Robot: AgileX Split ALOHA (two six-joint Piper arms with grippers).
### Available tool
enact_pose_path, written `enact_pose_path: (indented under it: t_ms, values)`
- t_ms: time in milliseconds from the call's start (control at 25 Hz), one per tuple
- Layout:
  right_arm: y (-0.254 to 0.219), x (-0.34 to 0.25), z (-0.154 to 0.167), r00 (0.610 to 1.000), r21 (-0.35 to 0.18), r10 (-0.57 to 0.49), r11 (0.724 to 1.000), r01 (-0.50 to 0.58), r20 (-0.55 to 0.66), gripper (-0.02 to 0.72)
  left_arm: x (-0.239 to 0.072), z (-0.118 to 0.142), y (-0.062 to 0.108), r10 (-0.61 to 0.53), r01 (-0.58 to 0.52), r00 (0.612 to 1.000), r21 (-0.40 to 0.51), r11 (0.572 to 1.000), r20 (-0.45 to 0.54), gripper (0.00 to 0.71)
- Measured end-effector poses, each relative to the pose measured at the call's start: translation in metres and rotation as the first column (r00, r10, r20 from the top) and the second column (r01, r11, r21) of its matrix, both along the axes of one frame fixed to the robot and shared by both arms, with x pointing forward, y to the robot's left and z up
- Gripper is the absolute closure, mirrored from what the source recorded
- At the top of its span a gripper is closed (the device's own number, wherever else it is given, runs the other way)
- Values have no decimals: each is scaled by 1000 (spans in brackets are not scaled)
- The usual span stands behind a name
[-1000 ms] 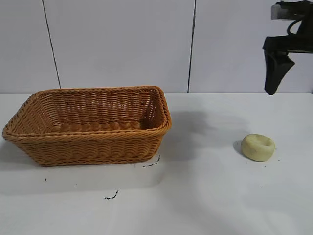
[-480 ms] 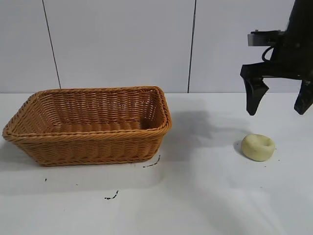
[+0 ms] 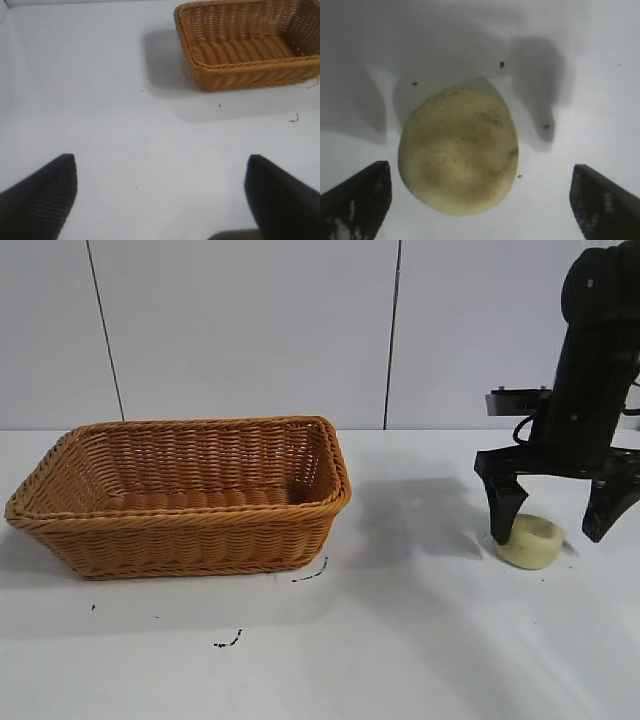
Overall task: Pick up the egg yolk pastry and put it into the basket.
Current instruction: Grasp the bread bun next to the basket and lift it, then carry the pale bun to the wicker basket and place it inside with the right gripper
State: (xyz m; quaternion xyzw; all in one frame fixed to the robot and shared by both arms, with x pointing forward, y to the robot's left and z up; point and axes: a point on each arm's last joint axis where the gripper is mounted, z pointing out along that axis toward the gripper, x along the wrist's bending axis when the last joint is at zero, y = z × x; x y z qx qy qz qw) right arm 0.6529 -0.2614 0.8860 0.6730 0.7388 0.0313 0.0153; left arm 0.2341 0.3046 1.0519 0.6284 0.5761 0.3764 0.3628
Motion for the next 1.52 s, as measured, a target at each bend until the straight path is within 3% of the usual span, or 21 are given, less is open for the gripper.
enact_pose_path:
  t_ms: [80, 320, 400, 600, 840, 1000, 1200, 1520]
  values:
    - [0, 0, 0, 1000, 2, -1, 1000, 1, -1, 83, 0, 0, 0, 0, 0, 1000, 0, 1000, 0, 17]
    - [1, 1, 1, 1000, 8, -6, 1000, 6, -3, 477, 0, 0, 0, 0, 0, 1000, 0, 1000, 0, 17]
    - [1, 3, 5, 1000, 9, -5, 1000, 5, -4, 521, 0, 0, 0, 0, 0, 1000, 0, 1000, 0, 17]
    - [2, 11, 41, 1000, 10, -1, 1000, 1, 8, 545, 0, 0, 0, 0, 0, 1000, 0, 1000, 0, 17]
    - [3, 23, 128, 992, 22, 4, 1000, -7, 128, 545, 0, 0, 0, 0, 0, 1000, 0, 1000, 0, 17]
    - [5, 32, 165, 970, 40, -19, 999, 9, 243, 545, 0, 0, 0, 0, 0, 1000, 0, 1000, 0, 17]
    - [28, 34, 185, 951, 48, 15, 998, -31, 308, 545, 0, 0, 0, 0, 0, 1000, 0, 1000, 0, 17]
    - [118, 20, 203, 904, 52, 193, 972, -230, 382, 545, 0, 0, 0, 0, 0, 1000, 0, 1000, 0, 17]
